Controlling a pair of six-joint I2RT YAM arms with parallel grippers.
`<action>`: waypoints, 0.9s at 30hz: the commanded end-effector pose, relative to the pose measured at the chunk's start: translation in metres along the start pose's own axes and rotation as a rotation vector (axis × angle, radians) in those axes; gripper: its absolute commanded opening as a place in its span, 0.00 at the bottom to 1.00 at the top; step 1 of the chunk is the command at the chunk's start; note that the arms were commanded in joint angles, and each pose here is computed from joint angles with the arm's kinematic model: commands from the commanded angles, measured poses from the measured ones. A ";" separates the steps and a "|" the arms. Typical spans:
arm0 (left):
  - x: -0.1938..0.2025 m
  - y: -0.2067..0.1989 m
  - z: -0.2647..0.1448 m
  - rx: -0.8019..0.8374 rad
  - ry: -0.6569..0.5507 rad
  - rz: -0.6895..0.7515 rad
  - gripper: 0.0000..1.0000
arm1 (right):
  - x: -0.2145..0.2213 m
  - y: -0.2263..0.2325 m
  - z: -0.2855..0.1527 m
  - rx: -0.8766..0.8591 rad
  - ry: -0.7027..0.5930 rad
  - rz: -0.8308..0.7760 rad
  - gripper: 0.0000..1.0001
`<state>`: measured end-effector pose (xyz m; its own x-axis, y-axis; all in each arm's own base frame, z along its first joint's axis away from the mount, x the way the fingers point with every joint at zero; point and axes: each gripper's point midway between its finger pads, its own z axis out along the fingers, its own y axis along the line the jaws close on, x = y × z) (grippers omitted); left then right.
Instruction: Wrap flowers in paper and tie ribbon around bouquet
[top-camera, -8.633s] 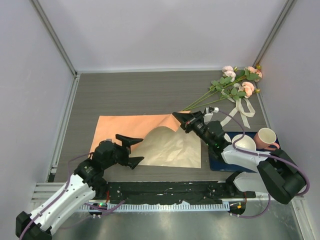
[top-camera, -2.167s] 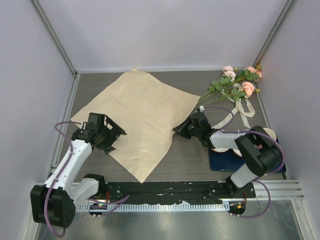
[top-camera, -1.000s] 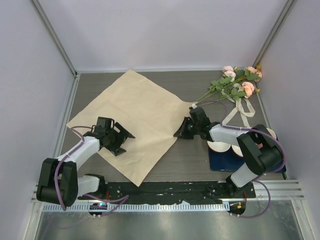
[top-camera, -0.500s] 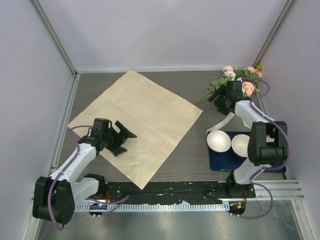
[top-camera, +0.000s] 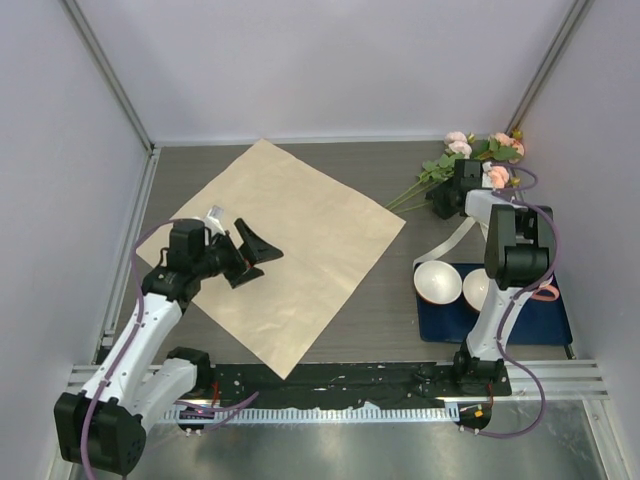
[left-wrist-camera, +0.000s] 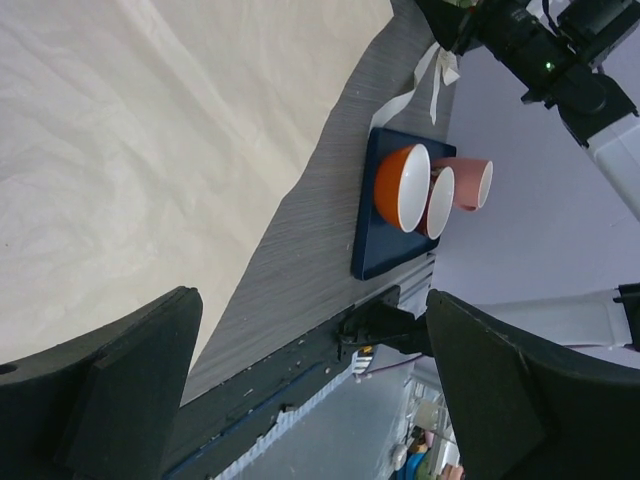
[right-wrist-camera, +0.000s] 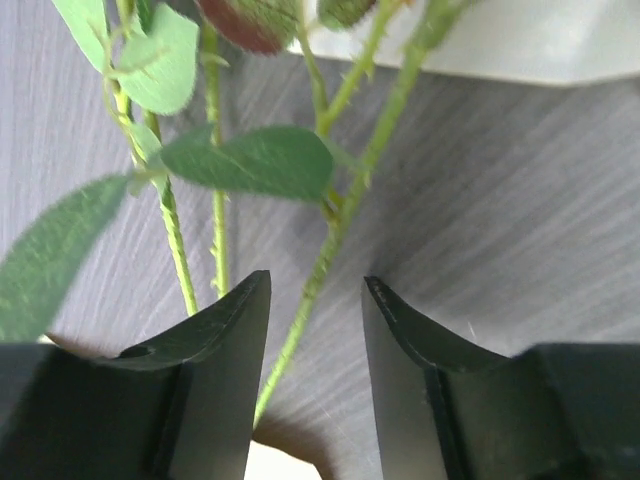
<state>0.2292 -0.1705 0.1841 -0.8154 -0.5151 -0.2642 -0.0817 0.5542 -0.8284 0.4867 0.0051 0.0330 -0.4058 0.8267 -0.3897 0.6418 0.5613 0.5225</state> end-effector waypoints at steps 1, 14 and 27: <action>0.003 -0.015 -0.006 0.048 0.035 0.064 1.00 | -0.015 0.009 0.020 -0.002 -0.066 0.020 0.40; -0.023 0.121 -0.011 -0.587 -0.219 -0.097 0.95 | -0.128 0.057 -0.089 0.101 -0.533 -0.343 0.00; 0.000 0.166 -0.025 -0.709 -0.273 -0.197 0.79 | 0.083 0.244 -0.204 -0.513 -0.112 -0.809 0.00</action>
<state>0.2032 -0.0720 0.0555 -0.6404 -0.7087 -0.2961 -0.6016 0.7025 -0.3802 0.5106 0.0766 0.2956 -0.2723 0.3404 -0.9000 0.2313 0.9311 0.2821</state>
